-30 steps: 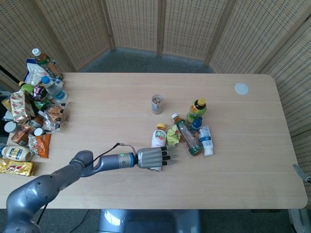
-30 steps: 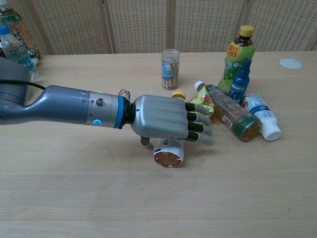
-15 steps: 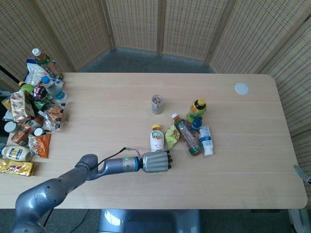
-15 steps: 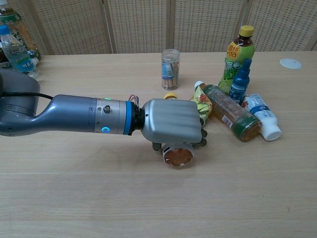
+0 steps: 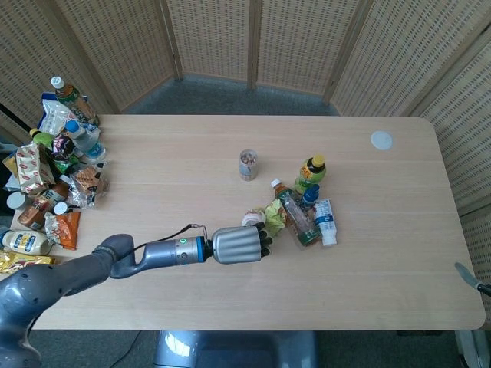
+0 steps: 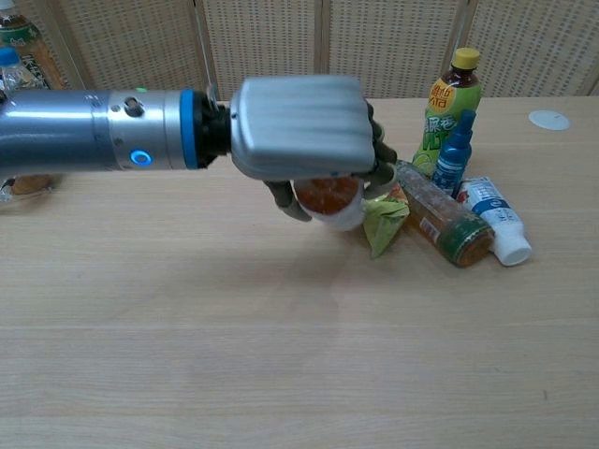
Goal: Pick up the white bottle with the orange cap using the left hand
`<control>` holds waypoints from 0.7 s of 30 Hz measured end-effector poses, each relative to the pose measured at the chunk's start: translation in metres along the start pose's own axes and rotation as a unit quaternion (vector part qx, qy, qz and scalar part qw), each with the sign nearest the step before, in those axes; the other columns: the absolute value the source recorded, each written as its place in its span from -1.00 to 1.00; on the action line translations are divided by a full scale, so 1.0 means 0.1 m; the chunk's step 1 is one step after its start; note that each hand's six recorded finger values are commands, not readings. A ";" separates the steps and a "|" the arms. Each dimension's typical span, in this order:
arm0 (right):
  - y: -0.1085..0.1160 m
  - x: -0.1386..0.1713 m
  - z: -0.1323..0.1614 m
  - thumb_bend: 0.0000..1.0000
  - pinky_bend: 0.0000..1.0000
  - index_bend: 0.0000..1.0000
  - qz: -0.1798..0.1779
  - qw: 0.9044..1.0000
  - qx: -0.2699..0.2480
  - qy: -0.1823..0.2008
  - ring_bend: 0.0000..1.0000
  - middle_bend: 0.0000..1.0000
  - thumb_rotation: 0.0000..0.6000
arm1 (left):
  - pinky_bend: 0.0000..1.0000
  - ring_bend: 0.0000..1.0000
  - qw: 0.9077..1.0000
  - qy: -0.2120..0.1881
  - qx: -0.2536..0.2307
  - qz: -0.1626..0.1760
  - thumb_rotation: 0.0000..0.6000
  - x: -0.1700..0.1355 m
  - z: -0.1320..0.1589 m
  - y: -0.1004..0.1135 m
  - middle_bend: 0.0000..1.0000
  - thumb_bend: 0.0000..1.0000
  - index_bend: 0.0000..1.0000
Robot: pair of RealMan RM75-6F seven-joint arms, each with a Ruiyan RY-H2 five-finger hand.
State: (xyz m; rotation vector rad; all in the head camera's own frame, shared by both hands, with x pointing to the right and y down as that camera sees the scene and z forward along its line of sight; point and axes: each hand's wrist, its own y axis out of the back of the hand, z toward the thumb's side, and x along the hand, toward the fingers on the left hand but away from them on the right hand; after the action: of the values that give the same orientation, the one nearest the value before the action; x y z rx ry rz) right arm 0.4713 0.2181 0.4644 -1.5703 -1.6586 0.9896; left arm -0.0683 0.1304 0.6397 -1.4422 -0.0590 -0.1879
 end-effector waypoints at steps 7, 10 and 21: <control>-0.03 0.02 0.05 -1.00 -1.00 -1.00 0.004 1.000 -0.001 0.007 -1.00 -1.00 1.00 | 0.14 0.35 0.998 0.039 0.046 0.020 1.00 -0.33 -0.42 0.60 0.18 -0.69 0.46; -0.03 0.03 0.06 -1.00 -1.00 -1.00 0.005 1.000 -0.002 0.008 -1.00 -1.00 1.00 | 0.14 0.35 0.996 0.059 0.069 0.026 1.00 -0.47 -0.60 0.84 0.18 -0.69 0.46; -0.05 0.05 0.11 -1.00 -1.00 -1.00 0.007 1.000 -0.001 0.014 -1.00 -1.00 1.00 | 0.14 0.34 0.985 0.118 0.121 0.047 1.00 -0.84 -1.03 1.54 0.18 -0.69 0.46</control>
State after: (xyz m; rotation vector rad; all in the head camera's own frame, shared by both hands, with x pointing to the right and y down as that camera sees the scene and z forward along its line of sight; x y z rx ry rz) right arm 0.4592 0.2218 0.4627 -1.5921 -1.6322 0.9692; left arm -0.1331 0.0548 0.4624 -1.1691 0.1741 -0.2630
